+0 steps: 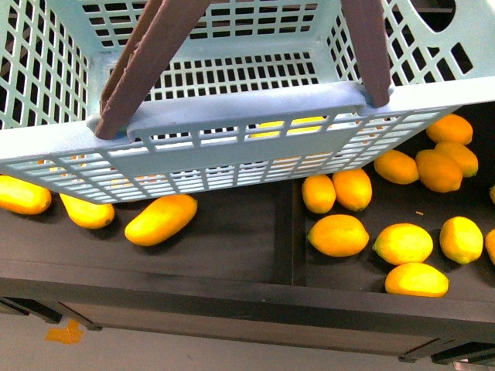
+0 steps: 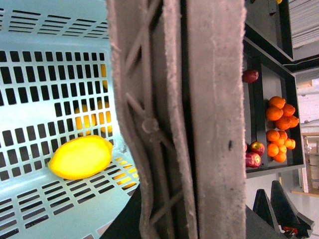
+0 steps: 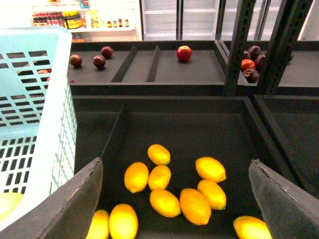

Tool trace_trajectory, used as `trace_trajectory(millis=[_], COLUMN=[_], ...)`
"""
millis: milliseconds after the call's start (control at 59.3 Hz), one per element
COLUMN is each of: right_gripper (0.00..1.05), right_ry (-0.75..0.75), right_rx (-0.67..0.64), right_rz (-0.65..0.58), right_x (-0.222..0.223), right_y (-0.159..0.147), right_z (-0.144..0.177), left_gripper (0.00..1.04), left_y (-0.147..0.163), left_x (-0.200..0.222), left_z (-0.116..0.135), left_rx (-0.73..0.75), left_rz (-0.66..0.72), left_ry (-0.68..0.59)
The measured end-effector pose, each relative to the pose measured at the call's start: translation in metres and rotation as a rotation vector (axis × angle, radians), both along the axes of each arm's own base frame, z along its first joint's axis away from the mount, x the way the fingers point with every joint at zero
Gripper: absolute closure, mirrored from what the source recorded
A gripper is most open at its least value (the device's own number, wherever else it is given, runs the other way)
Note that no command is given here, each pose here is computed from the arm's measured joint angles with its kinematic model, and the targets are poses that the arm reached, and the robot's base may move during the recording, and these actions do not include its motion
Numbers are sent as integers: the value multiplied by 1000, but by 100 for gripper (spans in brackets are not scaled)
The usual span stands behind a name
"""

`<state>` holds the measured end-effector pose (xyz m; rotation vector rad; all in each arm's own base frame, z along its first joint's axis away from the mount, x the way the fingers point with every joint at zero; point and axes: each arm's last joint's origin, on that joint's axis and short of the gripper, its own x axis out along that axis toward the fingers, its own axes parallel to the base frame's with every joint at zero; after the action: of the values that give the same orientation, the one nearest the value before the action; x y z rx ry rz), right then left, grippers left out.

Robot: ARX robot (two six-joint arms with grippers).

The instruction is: Pick lemon and mango into basket

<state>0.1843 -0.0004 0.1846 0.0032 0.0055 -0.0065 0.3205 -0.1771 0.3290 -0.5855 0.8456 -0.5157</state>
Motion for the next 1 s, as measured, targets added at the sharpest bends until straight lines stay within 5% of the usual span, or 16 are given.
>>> trace_trajectory(millis=[996], right_gripper=[9], right_ry=[0], right_rx=[0], right_rz=[3], right_x=[-1], right_y=[0], right_z=[0], left_gripper=[89], left_y=[2], left_x=[1], left_z=[0], left_rx=[-1], left_rz=[2], left_ry=[2])
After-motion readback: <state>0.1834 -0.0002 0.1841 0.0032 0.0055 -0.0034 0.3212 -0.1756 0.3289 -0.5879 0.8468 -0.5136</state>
